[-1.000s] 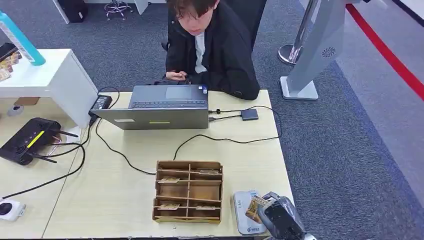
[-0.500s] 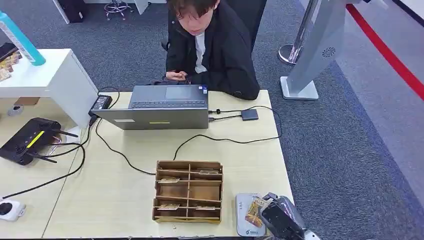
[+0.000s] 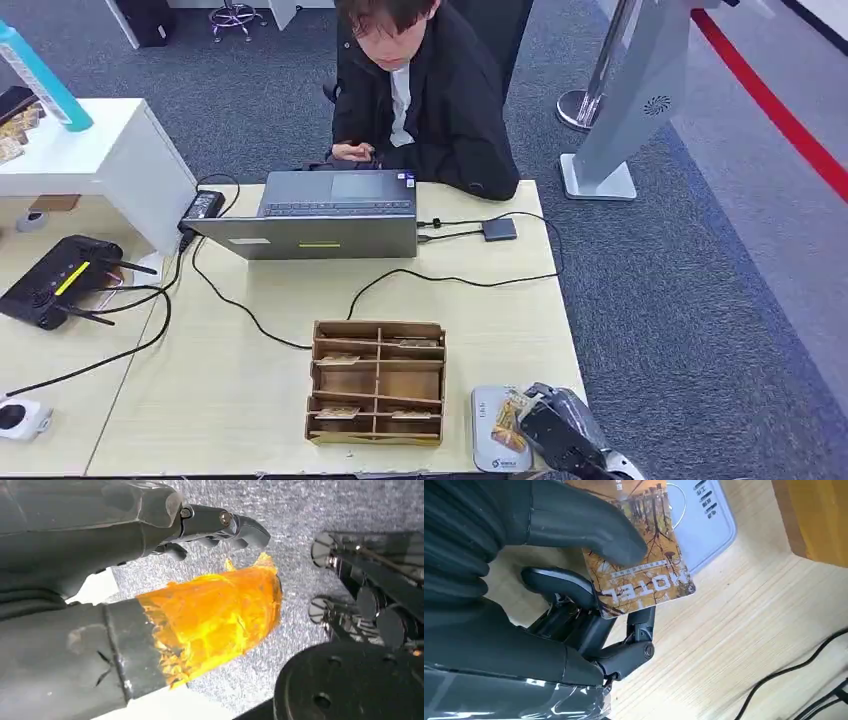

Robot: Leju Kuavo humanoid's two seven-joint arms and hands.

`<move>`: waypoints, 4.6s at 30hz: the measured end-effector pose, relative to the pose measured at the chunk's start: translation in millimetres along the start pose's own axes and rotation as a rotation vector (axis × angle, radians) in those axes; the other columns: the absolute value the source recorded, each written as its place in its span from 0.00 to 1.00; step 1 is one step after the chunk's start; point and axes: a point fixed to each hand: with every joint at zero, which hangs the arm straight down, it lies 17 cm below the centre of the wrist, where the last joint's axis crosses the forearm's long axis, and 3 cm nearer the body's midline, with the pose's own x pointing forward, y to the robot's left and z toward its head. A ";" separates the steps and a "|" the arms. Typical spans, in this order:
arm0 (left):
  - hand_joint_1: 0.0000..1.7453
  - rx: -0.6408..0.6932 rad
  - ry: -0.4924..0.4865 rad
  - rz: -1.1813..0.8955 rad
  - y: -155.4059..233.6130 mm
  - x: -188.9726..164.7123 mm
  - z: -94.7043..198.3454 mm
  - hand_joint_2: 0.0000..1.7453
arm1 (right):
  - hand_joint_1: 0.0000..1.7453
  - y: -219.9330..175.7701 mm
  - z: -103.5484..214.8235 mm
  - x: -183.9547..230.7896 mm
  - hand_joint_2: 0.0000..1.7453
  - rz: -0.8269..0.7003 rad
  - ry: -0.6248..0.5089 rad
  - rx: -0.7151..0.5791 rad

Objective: Pass the card to the sensor for recognition and then transmit it.

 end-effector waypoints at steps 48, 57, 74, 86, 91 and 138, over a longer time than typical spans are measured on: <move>0.00 0.005 0.003 -0.019 5.8 -6.1 2.9 0.00 | 1.00 -20.3 -7.6 14.7 1.00 0.108 -0.092 -0.116; 0.00 0.339 -0.214 -0.162 15.9 75.3 -18.2 0.00 | 1.00 -39.2 -4.6 49.1 1.00 0.171 -0.162 -0.264; 0.00 0.538 -0.346 -0.234 -39.2 165.4 -24.3 0.00 | 1.00 -65.7 12.1 172.6 1.00 0.123 -0.465 -0.432; 0.00 0.528 -0.357 -0.248 -44.0 171.4 -24.7 0.00 | 1.00 -69.6 17.1 231.0 1.00 0.139 -0.636 -0.455; 0.00 0.527 -0.358 -0.252 -44.5 172.2 -24.7 0.00 | 1.00 -62.6 13.1 252.8 1.00 0.156 -0.692 -0.425; 0.00 0.525 -0.341 -0.302 -46.7 174.9 -26.0 0.00 | 0.00 -6.7 -36.4 317.8 1.00 0.302 -0.786 -0.302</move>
